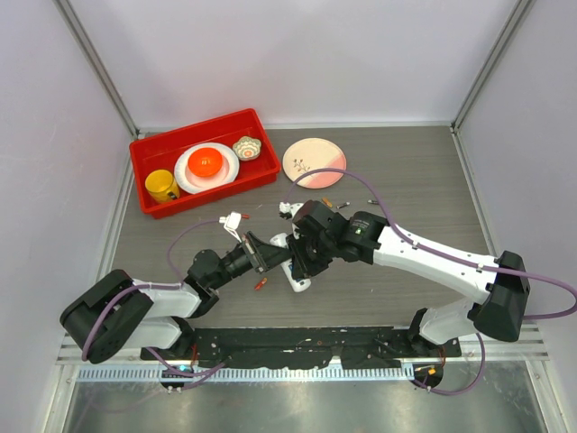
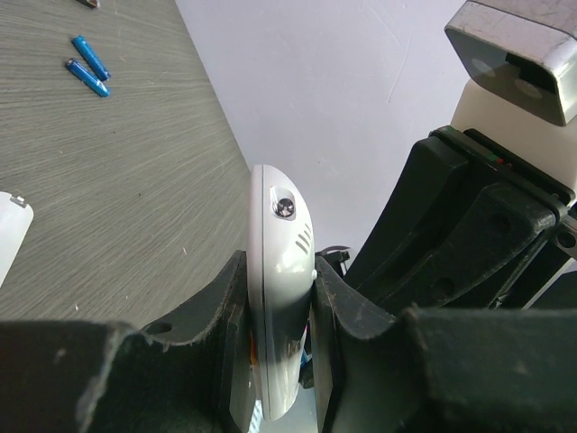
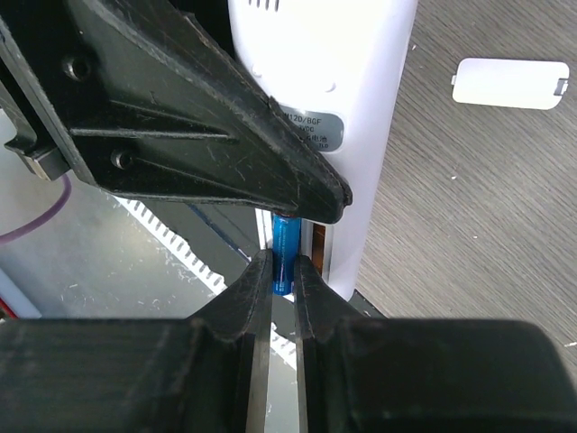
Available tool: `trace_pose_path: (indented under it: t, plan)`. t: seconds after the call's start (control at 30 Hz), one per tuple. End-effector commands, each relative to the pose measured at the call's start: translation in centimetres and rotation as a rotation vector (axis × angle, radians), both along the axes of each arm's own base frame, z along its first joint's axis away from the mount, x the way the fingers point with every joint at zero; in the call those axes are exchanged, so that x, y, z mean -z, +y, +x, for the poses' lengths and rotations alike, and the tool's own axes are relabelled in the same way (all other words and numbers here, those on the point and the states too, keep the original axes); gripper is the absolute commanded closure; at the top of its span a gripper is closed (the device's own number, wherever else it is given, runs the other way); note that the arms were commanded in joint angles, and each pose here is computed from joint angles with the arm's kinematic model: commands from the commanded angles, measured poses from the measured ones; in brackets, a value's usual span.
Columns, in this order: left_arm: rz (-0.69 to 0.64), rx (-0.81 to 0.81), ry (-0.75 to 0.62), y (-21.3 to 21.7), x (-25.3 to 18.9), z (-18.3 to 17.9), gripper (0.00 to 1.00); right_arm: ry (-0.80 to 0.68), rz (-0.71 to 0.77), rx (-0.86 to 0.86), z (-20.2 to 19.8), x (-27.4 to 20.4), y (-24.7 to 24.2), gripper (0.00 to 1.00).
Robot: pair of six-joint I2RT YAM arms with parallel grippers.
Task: Load the batteries into the remote control
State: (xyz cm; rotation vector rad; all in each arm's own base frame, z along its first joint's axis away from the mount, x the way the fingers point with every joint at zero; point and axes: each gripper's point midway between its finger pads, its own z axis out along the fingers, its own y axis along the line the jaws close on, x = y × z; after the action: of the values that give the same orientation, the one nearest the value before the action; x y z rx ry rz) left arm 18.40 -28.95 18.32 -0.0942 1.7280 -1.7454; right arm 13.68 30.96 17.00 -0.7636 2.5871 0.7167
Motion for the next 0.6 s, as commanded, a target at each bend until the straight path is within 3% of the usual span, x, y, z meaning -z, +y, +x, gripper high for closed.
trace_pose_path:
  t: [0.0, 0.57]
  plan:
    - [-0.219, 0.069, -0.245, 0.3, -7.8, -2.6, 1.00, -0.099, 0.050, 0.069, 2.6, -1.0, 1.2, 0.99]
    - [-0.224, 0.063, -0.246, 0.5, -7.9, -2.6, 1.00, -0.093, -0.017, 0.069, 2.5, 0.3, 0.3, 0.83]
